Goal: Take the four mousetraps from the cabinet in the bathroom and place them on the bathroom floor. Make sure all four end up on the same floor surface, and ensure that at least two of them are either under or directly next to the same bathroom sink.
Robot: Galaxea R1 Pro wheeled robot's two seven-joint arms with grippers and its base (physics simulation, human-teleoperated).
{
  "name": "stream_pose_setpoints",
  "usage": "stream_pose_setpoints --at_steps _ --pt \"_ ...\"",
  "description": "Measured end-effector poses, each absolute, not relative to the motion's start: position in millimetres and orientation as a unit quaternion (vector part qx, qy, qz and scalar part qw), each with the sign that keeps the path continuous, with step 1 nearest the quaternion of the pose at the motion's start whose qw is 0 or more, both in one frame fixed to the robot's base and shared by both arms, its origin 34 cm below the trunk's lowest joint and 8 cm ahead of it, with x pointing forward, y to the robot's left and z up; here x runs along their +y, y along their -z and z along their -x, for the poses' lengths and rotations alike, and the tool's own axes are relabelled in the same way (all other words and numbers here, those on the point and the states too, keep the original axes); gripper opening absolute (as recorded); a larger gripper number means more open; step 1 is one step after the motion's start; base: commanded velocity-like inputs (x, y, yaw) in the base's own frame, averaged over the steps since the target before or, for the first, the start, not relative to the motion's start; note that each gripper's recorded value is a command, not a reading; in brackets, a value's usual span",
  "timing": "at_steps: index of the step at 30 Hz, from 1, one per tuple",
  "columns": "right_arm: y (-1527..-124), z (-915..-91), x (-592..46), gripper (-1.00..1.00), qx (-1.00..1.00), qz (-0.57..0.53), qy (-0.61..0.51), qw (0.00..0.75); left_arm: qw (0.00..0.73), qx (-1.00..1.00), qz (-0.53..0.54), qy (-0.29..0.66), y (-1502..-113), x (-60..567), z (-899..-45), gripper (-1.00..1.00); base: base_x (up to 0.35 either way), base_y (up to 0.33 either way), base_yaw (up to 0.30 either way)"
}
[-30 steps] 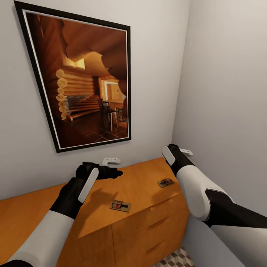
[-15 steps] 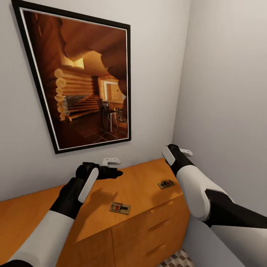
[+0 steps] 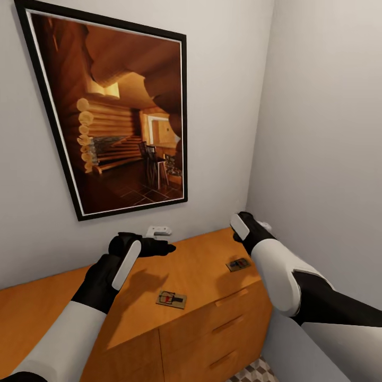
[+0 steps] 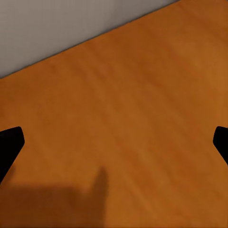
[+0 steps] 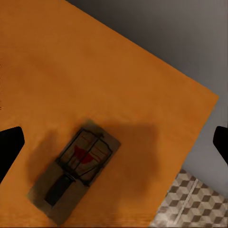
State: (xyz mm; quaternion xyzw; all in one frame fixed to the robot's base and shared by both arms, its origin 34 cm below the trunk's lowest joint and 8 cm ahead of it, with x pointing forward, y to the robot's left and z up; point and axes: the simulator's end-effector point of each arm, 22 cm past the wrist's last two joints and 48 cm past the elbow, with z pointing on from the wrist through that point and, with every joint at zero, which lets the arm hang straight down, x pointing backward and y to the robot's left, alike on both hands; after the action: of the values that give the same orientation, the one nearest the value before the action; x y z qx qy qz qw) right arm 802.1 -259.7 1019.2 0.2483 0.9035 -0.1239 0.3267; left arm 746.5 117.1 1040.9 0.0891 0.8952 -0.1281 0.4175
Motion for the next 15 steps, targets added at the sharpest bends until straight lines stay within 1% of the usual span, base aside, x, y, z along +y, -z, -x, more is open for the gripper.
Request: stream_pose_setpoints --at_steps 5,15 --pt "-996.4 -793.3 -243.2 1.0 0.913 -0.262 0.094 0.299 0.417 0.895 -0.089 0.128 -1040.5 117.6 -746.5 1.0 0.0 0.0 0.0" --pt "-987.8 -789.5 -235.9 1.0 0.916 -0.269 0.08 0.287 0.417 0.895 -0.089 0.128 -1040.4 117.5 -746.4 1.0 0.0 0.0 0.0"
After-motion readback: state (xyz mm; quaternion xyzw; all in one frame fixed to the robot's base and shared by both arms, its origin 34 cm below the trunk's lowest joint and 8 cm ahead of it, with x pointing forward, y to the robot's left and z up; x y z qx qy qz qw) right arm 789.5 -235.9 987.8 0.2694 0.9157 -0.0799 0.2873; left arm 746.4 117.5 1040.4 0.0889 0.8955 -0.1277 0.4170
